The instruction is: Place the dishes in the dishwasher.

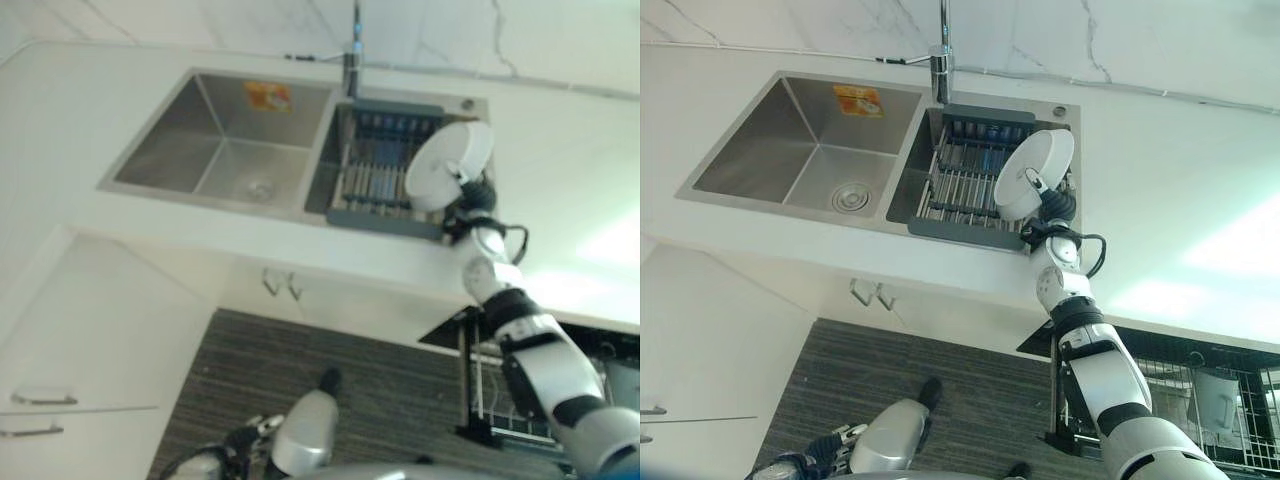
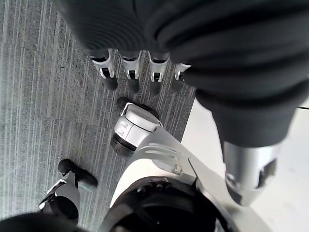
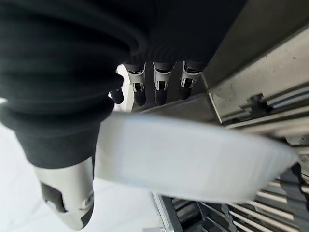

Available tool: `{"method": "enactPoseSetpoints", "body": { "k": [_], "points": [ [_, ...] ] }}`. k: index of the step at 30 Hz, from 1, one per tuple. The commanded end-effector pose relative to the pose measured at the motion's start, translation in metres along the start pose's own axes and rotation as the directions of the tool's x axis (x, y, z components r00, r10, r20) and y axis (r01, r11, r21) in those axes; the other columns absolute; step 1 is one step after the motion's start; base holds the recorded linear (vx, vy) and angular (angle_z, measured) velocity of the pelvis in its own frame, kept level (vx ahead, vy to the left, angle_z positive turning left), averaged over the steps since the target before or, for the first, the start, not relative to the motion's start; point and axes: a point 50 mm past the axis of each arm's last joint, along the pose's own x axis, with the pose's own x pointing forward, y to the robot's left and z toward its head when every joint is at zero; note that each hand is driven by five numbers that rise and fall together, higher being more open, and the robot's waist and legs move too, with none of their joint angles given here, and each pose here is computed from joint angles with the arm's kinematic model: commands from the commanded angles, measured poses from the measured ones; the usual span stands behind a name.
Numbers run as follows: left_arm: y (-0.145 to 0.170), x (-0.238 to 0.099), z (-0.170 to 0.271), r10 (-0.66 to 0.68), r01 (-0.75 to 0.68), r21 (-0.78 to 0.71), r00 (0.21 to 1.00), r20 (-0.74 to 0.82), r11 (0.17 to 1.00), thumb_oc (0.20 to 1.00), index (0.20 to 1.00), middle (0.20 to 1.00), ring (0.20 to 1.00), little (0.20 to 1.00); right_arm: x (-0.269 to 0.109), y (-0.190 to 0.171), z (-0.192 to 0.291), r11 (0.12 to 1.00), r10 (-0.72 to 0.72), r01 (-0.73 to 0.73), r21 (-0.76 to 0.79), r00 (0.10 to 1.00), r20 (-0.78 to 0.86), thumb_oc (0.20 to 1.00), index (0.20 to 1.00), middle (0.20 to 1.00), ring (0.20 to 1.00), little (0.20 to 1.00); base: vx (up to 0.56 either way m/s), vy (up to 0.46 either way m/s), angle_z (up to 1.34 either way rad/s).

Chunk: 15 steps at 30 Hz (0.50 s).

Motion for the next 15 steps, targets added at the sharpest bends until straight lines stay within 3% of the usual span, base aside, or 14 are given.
{"method": "enactPoseSetpoints", "body": {
  "k": [1,11,12,14,15],
  "points": [
    [0.011,-0.004,0.0,0.012,-0.011,0.046,1.0,-0.024,0.999,1.0,1.0,1.0,1.0,1.0,0.009,0.006,0.034,0.995,0.069,-0.06,-0.081,0.991,0.112,1.0,1.0,1.0,1.0,1.0,0.0,0.0,0.0],
    [0.017,-0.005,0.011,0.022,-0.022,0.034,1.0,-0.012,0.999,1.0,1.0,1.0,1.0,1.0,0.017,0.011,0.055,0.995,0.074,-0.061,-0.084,0.985,0.157,1.0,1.0,1.0,1.0,1.0,0.0,0.004,0.04],
    [0.017,-0.005,0.013,0.022,-0.022,0.029,1.0,-0.007,0.999,1.0,1.0,1.0,1.0,1.0,0.018,0.012,0.058,0.995,0.073,-0.059,-0.083,0.983,0.167,0.495,0.495,0.495,0.495,0.495,0.0,0.0,0.0],
    [0.017,-0.004,0.014,0.02,-0.02,0.021,1.0,0.0,1.0,1.0,1.0,1.0,1.0,1.0,0.018,0.012,0.061,0.996,0.06,-0.047,-0.079,0.982,0.181,0.2,0.2,0.2,0.2,0.2,0.0,0.0,0.0],
    [0.017,-0.004,0.015,0.018,-0.018,0.02,1.0,0.003,1.0,1.0,1.0,1.0,1.0,1.0,0.018,0.012,0.062,0.996,0.054,-0.04,-0.075,0.981,0.188,0.2,0.2,0.2,0.2,0.2,0.0,0.0,0.0]
  ]
}}
